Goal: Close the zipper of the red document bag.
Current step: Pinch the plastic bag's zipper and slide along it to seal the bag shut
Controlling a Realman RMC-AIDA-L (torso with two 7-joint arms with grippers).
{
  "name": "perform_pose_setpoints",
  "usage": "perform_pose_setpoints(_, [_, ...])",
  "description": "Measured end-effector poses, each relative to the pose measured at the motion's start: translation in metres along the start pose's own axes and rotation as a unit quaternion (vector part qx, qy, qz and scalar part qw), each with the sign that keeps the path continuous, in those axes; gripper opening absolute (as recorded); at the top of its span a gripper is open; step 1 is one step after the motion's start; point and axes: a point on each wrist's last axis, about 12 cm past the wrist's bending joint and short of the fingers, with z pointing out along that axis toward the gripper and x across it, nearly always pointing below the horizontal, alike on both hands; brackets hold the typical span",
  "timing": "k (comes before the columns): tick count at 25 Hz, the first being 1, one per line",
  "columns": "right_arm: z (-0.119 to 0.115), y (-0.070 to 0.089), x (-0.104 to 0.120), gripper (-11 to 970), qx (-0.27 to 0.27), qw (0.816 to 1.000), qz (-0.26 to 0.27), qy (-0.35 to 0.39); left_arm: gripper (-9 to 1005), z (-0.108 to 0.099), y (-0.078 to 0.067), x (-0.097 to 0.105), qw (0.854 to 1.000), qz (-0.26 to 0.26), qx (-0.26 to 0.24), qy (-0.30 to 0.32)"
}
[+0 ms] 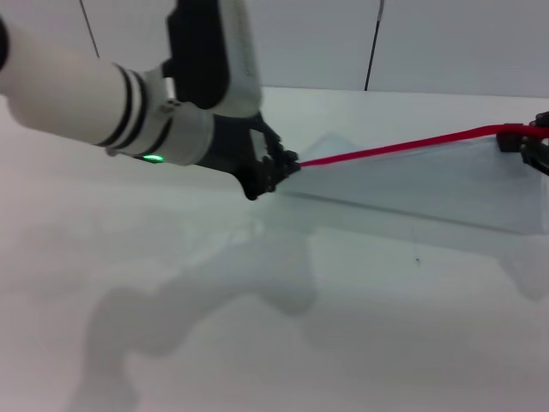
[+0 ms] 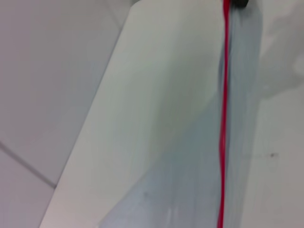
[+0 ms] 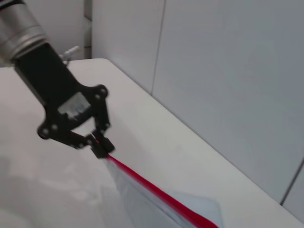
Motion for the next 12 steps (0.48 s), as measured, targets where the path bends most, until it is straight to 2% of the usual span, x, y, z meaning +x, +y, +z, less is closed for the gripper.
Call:
perform_pose_setpoints(4, [-0.003, -0.002, 0.001, 38, 0.008, 1.000, 0.004, -0.001, 58, -0.008, 0.004, 0.012, 1.000, -0.020, -0.012, 0.003])
perform_pose_setpoints(12, [-0.009, -0.007, 0.007, 39, 0.024, 1.000, 0.012, 0.008, 54, -0.015, 0.006, 0.024, 0.999, -0.036, -0.024, 0.010])
